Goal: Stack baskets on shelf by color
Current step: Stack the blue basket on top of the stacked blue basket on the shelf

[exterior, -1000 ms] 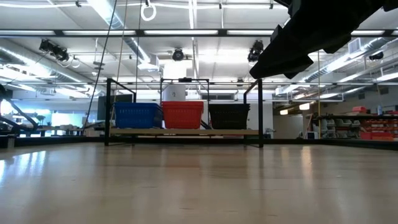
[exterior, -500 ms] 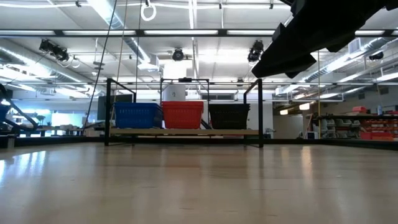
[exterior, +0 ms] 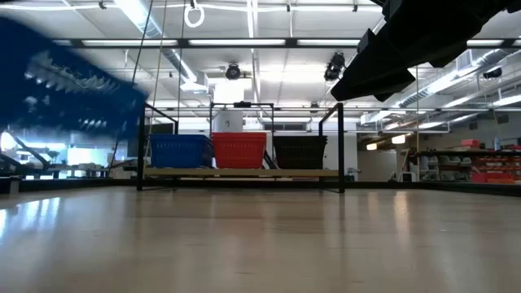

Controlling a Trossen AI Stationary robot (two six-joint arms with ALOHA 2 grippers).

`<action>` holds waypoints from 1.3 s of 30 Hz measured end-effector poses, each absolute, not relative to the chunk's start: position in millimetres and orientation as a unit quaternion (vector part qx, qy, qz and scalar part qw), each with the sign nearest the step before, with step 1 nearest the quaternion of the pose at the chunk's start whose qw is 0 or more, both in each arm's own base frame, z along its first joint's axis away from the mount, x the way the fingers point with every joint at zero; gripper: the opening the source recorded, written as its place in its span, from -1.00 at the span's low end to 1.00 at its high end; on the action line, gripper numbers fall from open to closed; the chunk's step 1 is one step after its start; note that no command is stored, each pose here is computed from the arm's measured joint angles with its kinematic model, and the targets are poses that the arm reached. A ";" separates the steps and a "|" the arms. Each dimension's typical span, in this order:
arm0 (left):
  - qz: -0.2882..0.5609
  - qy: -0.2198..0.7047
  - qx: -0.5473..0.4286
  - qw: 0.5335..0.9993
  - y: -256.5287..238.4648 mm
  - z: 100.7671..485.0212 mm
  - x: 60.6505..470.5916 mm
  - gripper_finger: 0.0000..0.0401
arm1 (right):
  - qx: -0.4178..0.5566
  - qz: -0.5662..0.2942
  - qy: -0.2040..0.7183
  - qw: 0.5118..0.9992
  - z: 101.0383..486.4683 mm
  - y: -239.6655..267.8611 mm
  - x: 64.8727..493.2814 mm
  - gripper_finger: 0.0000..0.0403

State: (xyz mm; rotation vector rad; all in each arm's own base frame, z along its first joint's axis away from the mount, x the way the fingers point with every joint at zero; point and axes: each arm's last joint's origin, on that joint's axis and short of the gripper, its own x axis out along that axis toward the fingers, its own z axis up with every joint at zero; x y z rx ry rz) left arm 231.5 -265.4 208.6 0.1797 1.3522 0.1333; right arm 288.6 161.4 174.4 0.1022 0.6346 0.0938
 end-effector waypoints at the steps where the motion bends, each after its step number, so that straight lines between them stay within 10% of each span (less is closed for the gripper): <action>1: 0.070 0.620 0.107 0.774 -260.5 217.9 236.1 -0.98 | 0.050 0.046 0.312 0.948 174.4 161.4 288.6 -0.33; 11: 0.112 0.603 0.254 0.748 -198.9 294.1 277.5 -0.99 | 0.036 0.051 0.311 0.948 174.3 161.3 288.6 -0.33; 24: 0.164 0.546 0.138 0.810 -48.1 390.4 259.3 -0.99 | 0.019 0.054 0.312 0.948 174.0 160.3 288.9 -0.33; 39: 0.108 0.579 0.118 0.800 53.0 354.3 250.7 -0.98 | 0.006 0.044 0.309 0.950 174.3 149.9 294.7 -0.33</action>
